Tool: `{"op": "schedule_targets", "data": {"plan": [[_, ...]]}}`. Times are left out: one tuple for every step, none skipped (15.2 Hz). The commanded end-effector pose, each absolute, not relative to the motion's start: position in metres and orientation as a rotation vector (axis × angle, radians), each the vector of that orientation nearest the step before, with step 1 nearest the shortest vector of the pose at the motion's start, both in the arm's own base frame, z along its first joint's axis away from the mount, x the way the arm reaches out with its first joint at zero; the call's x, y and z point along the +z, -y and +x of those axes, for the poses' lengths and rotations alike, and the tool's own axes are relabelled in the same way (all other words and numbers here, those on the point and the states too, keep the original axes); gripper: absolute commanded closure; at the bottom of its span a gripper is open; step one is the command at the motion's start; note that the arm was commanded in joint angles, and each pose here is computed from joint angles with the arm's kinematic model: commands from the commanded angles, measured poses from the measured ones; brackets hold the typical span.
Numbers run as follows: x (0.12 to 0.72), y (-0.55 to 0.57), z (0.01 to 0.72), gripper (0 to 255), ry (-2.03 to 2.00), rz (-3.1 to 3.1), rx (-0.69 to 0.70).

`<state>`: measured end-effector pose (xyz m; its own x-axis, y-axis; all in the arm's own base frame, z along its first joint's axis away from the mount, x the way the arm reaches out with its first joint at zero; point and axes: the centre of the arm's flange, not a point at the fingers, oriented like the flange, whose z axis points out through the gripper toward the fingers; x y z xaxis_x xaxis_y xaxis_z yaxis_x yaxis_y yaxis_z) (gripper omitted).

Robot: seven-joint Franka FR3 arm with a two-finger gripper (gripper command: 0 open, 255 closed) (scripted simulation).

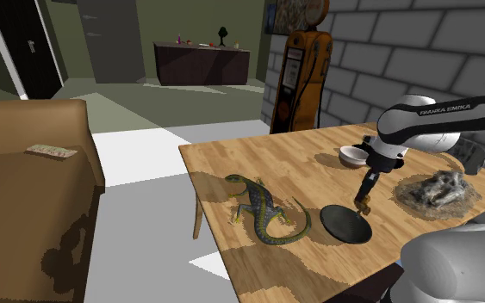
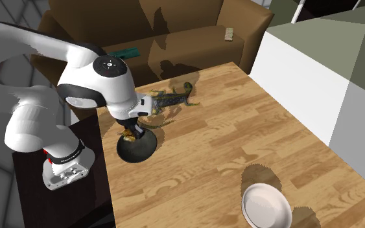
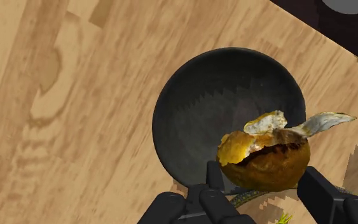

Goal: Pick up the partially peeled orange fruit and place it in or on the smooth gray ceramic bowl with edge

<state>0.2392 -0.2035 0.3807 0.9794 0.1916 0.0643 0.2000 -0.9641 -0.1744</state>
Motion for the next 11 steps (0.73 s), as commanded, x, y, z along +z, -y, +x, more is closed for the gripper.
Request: {"op": "schedule_targets", "data": {"plan": [[0.371, 0.2, 0.237, 255, 0.293, -2.946, -0.069], [0.366, 0.2, 0.237, 255, 0.293, -2.946, -0.069], [0.36, 0.2, 0.237, 255, 0.293, -2.946, -0.069], [0.355, 0.2, 0.237, 255, 0.293, -2.946, -0.069], [0.35, 0.2, 0.237, 255, 0.293, -2.946, -0.069], [0.345, 0.2, 0.237, 255, 0.293, -2.946, -0.069], [0.339, 0.2, 0.237, 255, 0.293, -2.946, -0.069], [0.334, 0.2, 0.237, 255, 0.293, -2.946, -0.069], [0.329, 0.2, 0.237, 255, 0.293, -2.946, -0.069], [0.323, 0.2, 0.237, 255, 0.293, -2.946, -0.069], [0.318, 0.2, 0.237, 255, 0.293, -2.946, -0.069]]}}
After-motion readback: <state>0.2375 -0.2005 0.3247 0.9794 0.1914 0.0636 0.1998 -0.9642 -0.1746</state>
